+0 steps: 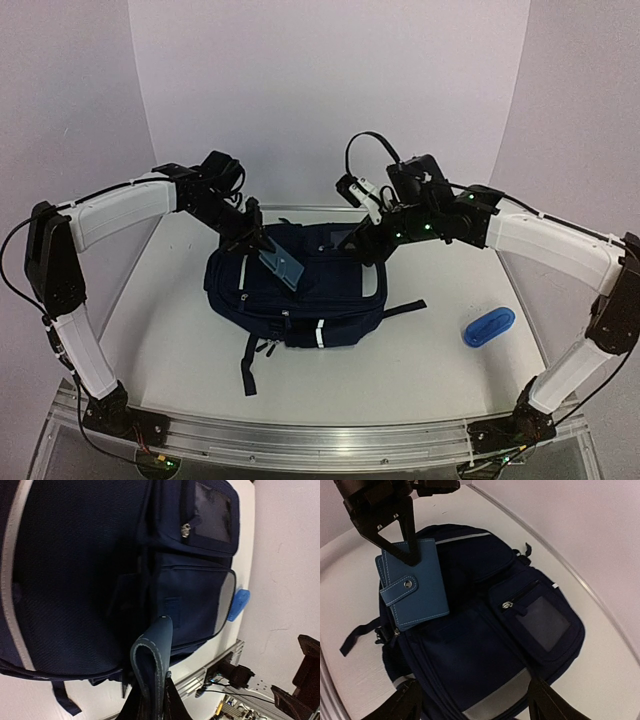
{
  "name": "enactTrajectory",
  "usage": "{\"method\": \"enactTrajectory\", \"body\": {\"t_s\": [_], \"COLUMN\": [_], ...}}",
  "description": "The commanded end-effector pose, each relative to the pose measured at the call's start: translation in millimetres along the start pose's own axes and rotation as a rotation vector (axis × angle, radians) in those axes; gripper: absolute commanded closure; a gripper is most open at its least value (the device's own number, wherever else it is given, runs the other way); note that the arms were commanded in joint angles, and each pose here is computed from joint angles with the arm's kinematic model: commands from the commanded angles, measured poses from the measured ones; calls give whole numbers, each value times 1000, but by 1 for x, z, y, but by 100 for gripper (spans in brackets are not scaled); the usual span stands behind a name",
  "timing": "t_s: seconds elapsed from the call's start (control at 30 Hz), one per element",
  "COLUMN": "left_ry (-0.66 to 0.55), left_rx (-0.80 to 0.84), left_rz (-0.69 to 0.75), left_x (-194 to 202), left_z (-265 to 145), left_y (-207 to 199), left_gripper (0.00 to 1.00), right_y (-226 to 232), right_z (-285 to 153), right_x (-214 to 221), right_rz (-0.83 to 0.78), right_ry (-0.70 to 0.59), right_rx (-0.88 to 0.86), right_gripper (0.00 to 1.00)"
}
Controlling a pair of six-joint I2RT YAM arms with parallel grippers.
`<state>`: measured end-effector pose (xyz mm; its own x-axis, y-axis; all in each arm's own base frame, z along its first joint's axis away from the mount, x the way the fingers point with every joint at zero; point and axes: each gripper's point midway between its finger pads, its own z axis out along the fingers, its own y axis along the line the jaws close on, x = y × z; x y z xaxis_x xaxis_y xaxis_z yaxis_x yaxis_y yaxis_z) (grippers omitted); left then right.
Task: Pack the student bag
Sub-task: Adjust the student bag at the center of the board.
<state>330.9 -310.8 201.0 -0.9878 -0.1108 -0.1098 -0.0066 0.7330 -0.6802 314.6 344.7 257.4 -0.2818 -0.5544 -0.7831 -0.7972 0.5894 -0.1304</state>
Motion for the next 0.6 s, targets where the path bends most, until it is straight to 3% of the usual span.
{"method": "enactTrajectory", "body": {"t_s": [0.0, 0.3, 0.57], "left_ry": [-75, -141, -176], "left_rx": [-176, -252, -226], "left_rz": [36, 26, -25], "left_x": [-7, -12, -11], "left_z": [-16, -24, -25], "left_y": [24, 37, 38], "left_gripper": [100, 100, 100], "right_y": [15, 15, 19], "right_z": [13, 72, 107], "right_x": [-3, -19, -5], "right_rz": [235, 575, 640], "right_ry": [28, 62, 133], "right_rx": [-98, -104, -29], "right_gripper": [34, 44, 45]}}
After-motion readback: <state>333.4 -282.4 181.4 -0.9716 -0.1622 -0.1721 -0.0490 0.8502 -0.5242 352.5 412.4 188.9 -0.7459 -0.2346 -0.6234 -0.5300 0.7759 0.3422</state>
